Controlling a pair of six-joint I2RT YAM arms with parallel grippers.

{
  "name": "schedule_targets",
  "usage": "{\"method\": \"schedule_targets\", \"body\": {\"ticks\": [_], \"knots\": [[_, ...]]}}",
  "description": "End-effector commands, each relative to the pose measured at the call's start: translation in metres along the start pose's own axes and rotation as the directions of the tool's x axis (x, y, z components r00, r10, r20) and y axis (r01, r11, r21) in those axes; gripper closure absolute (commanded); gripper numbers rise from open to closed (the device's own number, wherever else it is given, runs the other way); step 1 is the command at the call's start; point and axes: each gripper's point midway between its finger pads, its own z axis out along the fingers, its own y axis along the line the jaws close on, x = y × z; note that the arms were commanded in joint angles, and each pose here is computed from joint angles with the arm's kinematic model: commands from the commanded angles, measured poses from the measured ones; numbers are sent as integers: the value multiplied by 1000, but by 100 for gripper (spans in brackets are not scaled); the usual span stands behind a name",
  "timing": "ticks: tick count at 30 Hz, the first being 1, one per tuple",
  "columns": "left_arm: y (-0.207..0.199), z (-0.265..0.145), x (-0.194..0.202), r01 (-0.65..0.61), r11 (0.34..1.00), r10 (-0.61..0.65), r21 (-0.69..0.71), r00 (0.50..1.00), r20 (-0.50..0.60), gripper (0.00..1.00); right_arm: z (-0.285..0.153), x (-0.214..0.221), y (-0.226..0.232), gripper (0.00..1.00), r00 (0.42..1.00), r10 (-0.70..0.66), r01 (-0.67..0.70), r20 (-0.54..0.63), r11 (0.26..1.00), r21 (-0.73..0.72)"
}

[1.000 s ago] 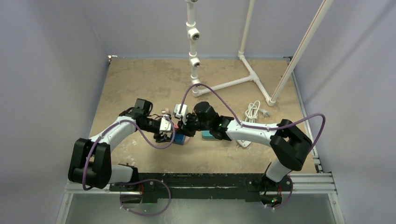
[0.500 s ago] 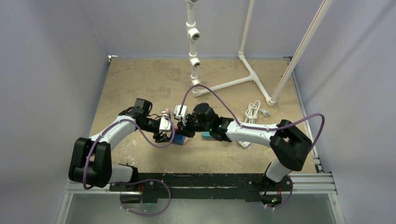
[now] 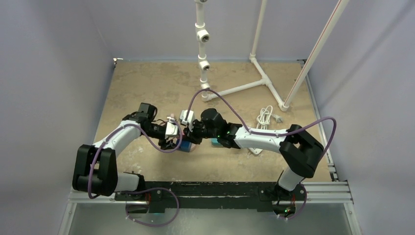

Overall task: Insert the plug
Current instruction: Insert the plug into the socket.

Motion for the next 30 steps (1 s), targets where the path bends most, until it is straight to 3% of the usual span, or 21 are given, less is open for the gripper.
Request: {"method": "schedule_targets", "body": {"ticks": [1, 22, 23, 25, 26, 28, 30], "knots": [[20, -11, 8, -20, 999, 17, -51, 998, -58, 100, -12, 116, 46, 100, 920, 98, -139, -379, 987, -83], [26, -20, 13, 15, 995, -22, -94, 997, -70, 98, -5, 133, 48, 100, 893, 87, -128, -441, 990, -62], [26, -20, 12, 19, 995, -25, -95, 997, -69, 82, -6, 131, 47, 100, 897, 83, -122, -435, 991, -61], [26, -21, 9, 25, 995, -31, -91, 997, -64, 35, -6, 123, 47, 100, 905, 73, -112, -419, 991, -69], [27, -22, 6, 26, 995, -32, -91, 998, -62, 17, -5, 120, 47, 100, 909, 70, -109, -411, 991, -73], [27, -26, 1, 32, 996, -37, -87, 998, -59, 7, -3, 115, 45, 100, 914, 59, -96, -402, 993, -74], [24, -31, -5, 38, 996, -43, -79, 997, -59, 4, -2, 114, 46, 100, 914, 58, -97, -401, 992, -78]]}}
